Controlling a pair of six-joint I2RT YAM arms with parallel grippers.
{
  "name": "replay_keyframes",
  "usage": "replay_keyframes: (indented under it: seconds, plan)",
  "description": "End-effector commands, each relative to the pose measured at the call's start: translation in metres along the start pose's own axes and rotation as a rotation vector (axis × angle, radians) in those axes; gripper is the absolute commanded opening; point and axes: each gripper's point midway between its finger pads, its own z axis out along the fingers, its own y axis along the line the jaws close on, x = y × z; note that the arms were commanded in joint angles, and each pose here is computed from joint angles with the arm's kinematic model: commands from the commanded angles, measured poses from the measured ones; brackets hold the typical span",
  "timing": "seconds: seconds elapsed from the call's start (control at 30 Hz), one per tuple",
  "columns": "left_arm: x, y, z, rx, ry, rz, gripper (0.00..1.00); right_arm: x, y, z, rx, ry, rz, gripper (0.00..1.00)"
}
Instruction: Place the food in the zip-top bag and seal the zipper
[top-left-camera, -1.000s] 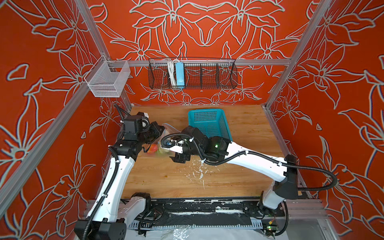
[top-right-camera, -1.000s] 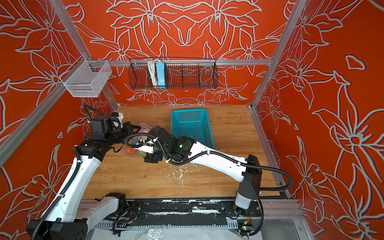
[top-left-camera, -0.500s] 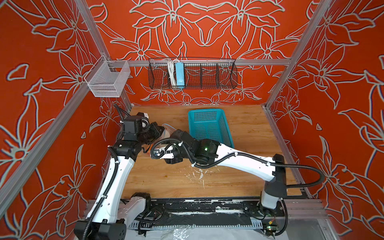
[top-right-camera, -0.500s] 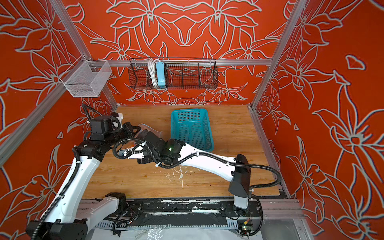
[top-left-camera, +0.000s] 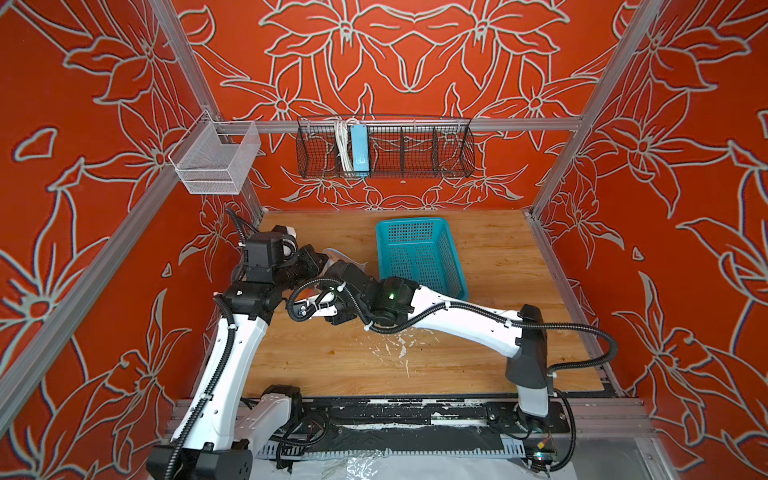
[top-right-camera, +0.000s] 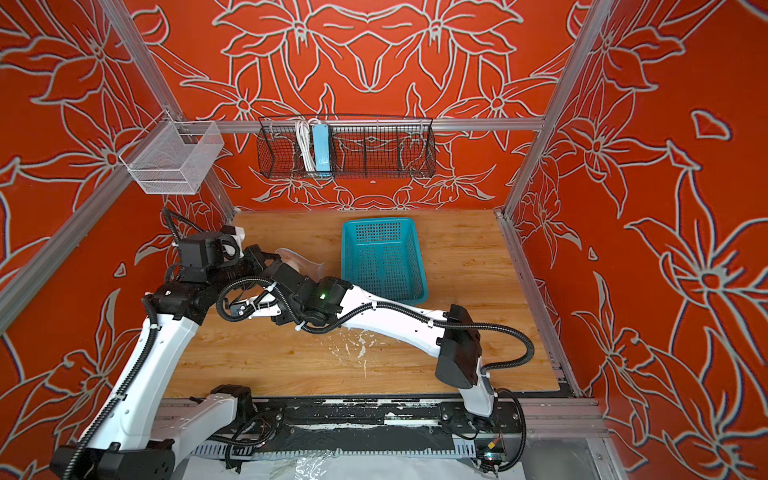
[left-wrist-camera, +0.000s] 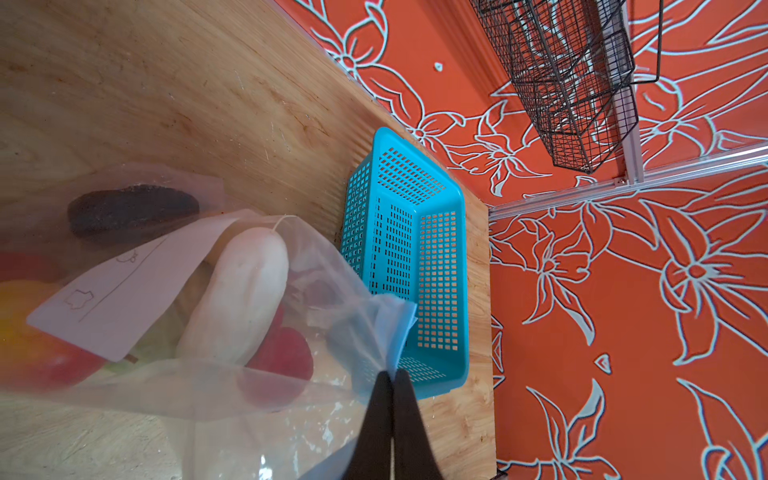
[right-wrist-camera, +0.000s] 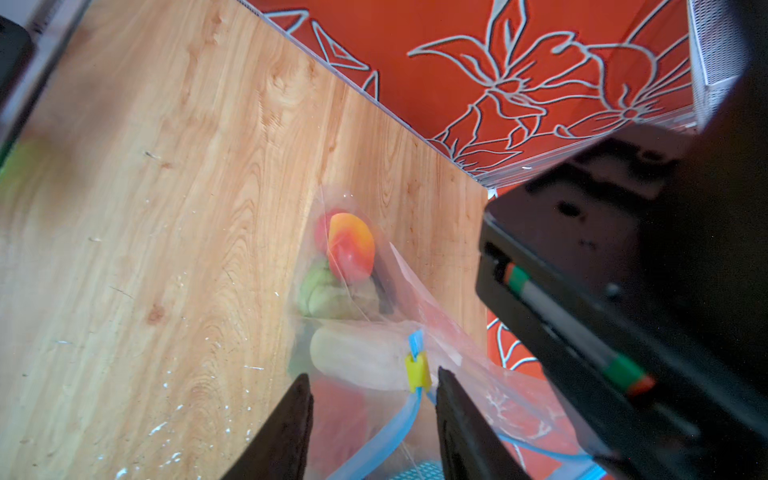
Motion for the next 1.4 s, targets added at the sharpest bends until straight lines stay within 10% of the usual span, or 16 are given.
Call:
replay_keyframes:
  seconds: [0.0,0.83,1.0,1.37]
  plan:
    - [-0.004,-0.012,-0.009,0.029,-0.022,0.021,0.00,-0.003,-0.008,0.010,0.047,0.019,-0.064,0.50]
    - [-0.010,-0.018,-0.028,0.023,-0.081,0.035,0.02,0.016,-0.019,0.026,0.116,0.117,-0.147,0.00]
    - [-0.029,-0.008,-0.048,-0.110,-0.160,0.058,0.98,0.023,-0.023,0.020,0.113,0.117,-0.098,0.00]
    - [-0.057,0.043,-0.102,-0.376,-0.342,0.007,0.97,0.030,-0.065,-0.002,0.079,-0.007,0.207,0.00]
